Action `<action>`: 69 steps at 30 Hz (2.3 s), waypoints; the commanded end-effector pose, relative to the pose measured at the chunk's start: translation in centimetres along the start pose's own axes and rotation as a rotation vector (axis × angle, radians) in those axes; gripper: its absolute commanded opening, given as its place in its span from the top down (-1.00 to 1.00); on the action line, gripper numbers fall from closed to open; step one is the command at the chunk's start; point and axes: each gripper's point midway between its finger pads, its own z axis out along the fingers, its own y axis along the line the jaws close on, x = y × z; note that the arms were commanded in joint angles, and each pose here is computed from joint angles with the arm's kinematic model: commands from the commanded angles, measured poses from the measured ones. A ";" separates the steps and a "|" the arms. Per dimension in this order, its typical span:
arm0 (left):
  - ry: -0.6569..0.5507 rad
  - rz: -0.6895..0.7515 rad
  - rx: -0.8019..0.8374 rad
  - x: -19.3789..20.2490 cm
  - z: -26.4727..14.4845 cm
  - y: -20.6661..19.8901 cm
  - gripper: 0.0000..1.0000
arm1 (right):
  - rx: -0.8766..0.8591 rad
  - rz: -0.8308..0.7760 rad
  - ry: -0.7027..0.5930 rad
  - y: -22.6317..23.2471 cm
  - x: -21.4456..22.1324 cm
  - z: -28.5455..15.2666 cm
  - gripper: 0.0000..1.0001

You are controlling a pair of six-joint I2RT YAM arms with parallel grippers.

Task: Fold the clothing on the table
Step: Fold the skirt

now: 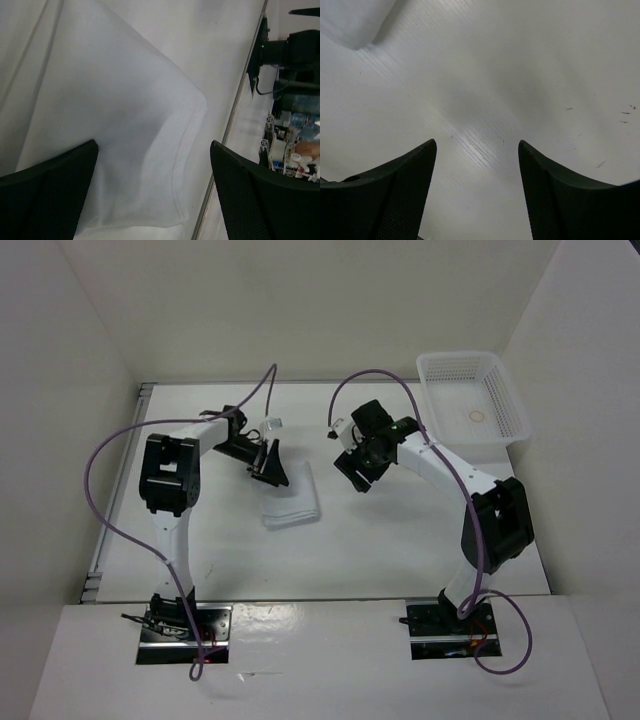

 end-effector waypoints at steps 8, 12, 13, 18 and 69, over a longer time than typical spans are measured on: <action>0.104 0.156 -0.008 -0.4 5.5 -6.1 -0.95 | 0.064 0.021 -0.080 -1.8 -0.2 -2.0 -0.43; 0.037 0.236 -0.079 -4.2 3.3 -9.8 -1.00 | 0.094 0.084 -0.154 -4.2 -0.4 -4.9 -0.43; 0.001 0.279 -0.094 -6.0 2.2 -11.4 -1.00 | 0.106 0.105 -0.165 -4.7 -0.3 -5.4 -0.43; -0.185 0.376 -0.287 -10.7 -6.0 -16.1 -1.00 | 0.174 0.204 -0.234 -7.6 1.6 -8.9 -0.45; -0.738 0.012 -1.100 9.6 -29.6 -5.2 -1.00 | 0.692 0.635 -0.576 -14.1 14.4 -17.8 -0.97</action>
